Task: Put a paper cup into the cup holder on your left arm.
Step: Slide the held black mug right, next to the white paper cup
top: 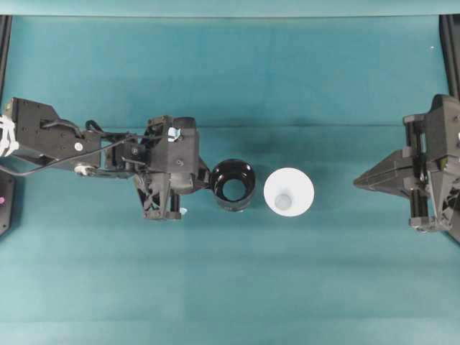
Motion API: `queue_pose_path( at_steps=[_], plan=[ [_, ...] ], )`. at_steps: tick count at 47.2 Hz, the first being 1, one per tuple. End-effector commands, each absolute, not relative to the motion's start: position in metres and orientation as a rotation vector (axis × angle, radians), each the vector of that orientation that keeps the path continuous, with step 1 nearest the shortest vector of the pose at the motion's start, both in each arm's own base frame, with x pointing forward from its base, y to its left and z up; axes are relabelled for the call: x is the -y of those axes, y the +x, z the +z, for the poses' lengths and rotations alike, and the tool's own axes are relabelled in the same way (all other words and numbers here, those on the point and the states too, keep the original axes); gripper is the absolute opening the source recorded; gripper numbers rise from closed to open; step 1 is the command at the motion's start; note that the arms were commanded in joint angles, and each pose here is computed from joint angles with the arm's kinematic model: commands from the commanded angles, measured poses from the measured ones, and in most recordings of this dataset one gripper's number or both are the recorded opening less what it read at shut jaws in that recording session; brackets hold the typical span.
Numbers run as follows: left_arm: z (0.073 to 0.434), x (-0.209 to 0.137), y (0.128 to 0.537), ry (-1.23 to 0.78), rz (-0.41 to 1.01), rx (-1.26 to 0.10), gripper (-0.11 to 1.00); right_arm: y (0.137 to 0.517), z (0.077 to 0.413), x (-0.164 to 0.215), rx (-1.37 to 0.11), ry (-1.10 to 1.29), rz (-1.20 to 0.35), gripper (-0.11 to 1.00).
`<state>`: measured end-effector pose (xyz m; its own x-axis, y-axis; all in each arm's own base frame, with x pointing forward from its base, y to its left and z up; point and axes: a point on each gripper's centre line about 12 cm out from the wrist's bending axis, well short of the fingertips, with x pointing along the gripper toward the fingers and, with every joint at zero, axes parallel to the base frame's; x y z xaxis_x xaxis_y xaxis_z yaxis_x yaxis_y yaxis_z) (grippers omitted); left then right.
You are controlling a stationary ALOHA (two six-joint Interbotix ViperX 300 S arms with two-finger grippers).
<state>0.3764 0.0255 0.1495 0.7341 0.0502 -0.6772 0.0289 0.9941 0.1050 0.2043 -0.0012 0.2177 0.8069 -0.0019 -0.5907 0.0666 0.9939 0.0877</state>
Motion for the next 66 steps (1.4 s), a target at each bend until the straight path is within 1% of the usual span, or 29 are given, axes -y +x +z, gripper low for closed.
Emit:
queue_pose_path(
  at_steps=[1, 66],
  plan=[
    [0.153, -0.024, 0.382, 0.116, 0.007, -0.73, 0.3, 0.208, 0.227, 0.001, -0.607, 0.115, -0.038, -0.02],
    [0.137, -0.021, 0.382, 0.115, -0.001, -0.752, 0.3, 0.209, 0.228, 0.001, -0.6, 0.115, -0.037, -0.02]
  ],
)
